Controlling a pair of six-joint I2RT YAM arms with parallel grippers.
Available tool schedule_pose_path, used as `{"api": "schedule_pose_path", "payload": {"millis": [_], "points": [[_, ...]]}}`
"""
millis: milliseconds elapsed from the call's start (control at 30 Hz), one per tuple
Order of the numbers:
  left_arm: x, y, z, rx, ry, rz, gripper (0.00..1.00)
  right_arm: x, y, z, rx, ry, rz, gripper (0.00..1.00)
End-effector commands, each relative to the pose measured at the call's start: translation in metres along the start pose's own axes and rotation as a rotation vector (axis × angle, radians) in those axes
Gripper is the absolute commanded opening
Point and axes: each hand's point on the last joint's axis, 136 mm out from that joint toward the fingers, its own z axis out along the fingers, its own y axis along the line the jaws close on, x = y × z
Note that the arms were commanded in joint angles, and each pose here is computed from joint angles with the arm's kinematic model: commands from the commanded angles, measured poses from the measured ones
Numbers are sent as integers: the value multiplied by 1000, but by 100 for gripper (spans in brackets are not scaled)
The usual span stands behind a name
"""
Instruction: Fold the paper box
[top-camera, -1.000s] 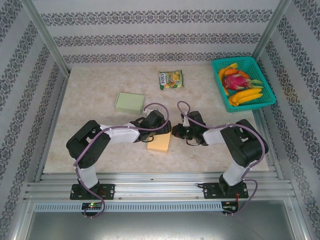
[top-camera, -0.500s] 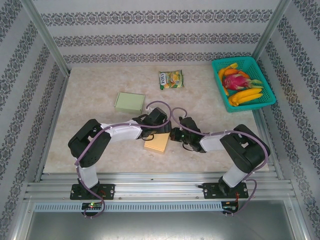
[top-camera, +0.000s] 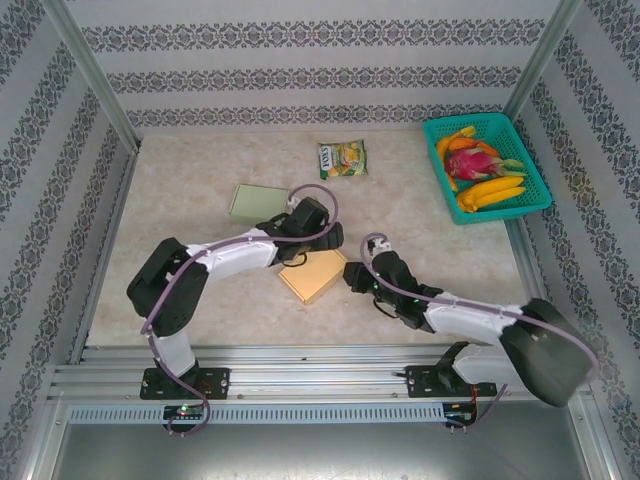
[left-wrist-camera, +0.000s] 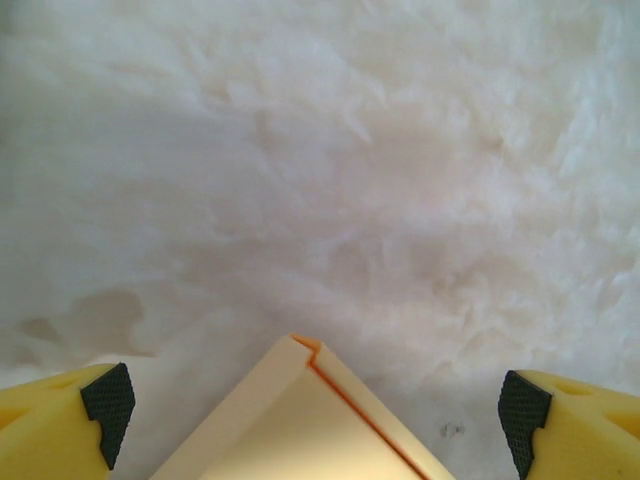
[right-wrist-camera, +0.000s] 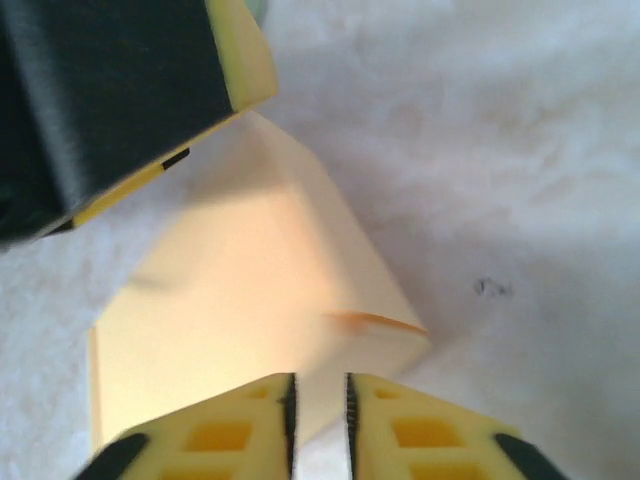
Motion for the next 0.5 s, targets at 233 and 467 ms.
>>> {"api": "schedule_pose_path", "payload": {"millis": [233, 467], "points": [[13, 62, -78, -98, -67, -189, 97, -27, -13, -30, 78, 0, -192, 66], [75, 72, -94, -5, -52, -336, 96, -30, 7, 11, -11, 168, -269, 66]]}}
